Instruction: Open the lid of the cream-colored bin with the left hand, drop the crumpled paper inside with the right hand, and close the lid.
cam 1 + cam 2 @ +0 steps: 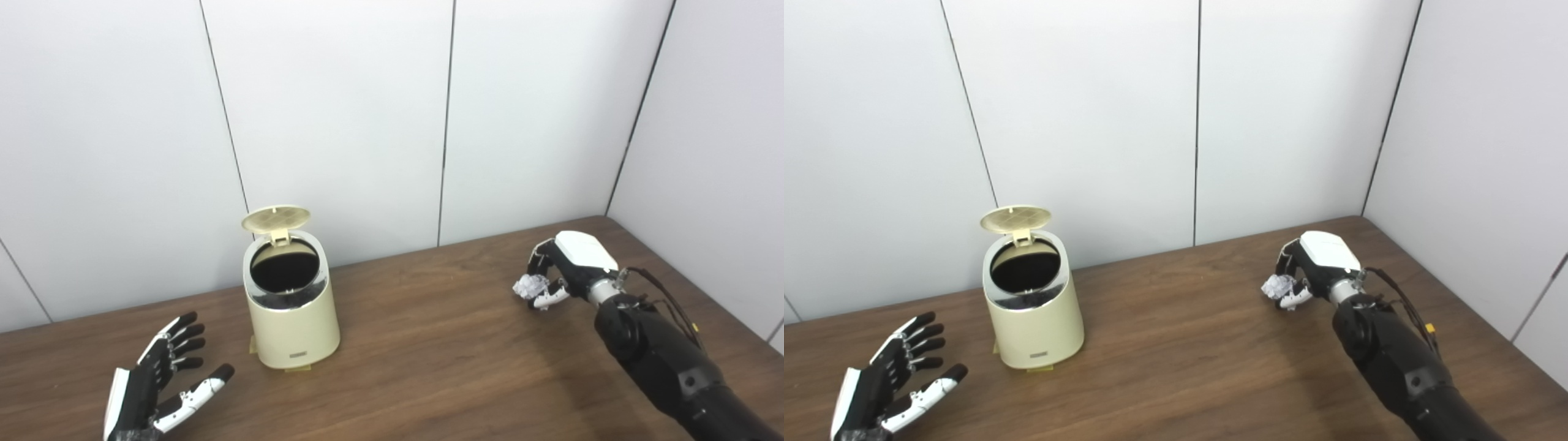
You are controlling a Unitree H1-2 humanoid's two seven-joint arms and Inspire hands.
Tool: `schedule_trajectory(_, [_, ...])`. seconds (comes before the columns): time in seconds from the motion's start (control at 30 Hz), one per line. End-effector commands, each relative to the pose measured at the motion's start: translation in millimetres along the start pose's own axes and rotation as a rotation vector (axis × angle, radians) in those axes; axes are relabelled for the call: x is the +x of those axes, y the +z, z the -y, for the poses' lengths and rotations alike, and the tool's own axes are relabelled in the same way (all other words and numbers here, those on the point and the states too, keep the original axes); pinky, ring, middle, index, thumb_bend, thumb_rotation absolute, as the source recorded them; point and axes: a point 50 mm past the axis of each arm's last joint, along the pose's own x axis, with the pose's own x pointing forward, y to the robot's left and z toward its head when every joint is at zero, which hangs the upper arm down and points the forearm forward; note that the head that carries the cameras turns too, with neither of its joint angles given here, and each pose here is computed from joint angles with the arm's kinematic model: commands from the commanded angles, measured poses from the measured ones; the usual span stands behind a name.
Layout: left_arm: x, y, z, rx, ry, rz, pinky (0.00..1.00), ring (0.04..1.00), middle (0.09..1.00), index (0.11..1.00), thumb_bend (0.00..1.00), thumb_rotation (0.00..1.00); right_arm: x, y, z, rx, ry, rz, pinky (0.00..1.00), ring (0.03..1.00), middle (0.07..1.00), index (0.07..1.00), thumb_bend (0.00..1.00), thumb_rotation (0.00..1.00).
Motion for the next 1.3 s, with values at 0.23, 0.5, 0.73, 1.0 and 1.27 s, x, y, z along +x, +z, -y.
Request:
schedule_trajectory(0.23, [-7, -7, 3, 0.009, 0.000, -0.010, 0.67, 0.767, 0.799, 0.876, 0.75, 0.24, 1, 35, 54, -0.026, -0.194, 0.192, 0.93, 0.687, 0.489, 0.486, 0.53, 0.00])
schedule_trajectory(0.5, [-6, -10, 10, -0.004, -0.003, -0.012, 0.69, 0.776, 0.806, 0.878, 0.77, 0.25, -11, 96, 71, 0.108, -0.270, 0.313, 1.00, 0.706, 0.476, 0.498, 0.53, 0.01])
schedule_trajectory(0.73, [-6, -11, 19, -0.012, -0.008, -0.013, 0.69, 0.771, 0.799, 0.877, 0.79, 0.29, -23, 144, 80, 0.243, -0.308, 0.383, 1.00, 0.718, 0.468, 0.500, 0.53, 0.00])
schedule_trajectory(1.0, [-6, -8, 31, -0.022, -0.007, -0.013, 0.71, 0.773, 0.789, 0.866, 0.81, 0.28, -27, 201, 81, 0.347, -0.308, 0.454, 1.00, 0.667, 0.458, 0.515, 0.53, 0.00])
schedule_trajectory(1.27, [-7, -4, 40, -0.013, -0.002, -0.019, 0.70, 0.774, 0.793, 0.869, 0.82, 0.30, -26, 241, 64, 0.432, -0.293, 0.486, 1.00, 0.663, 0.453, 0.520, 0.53, 0.00])
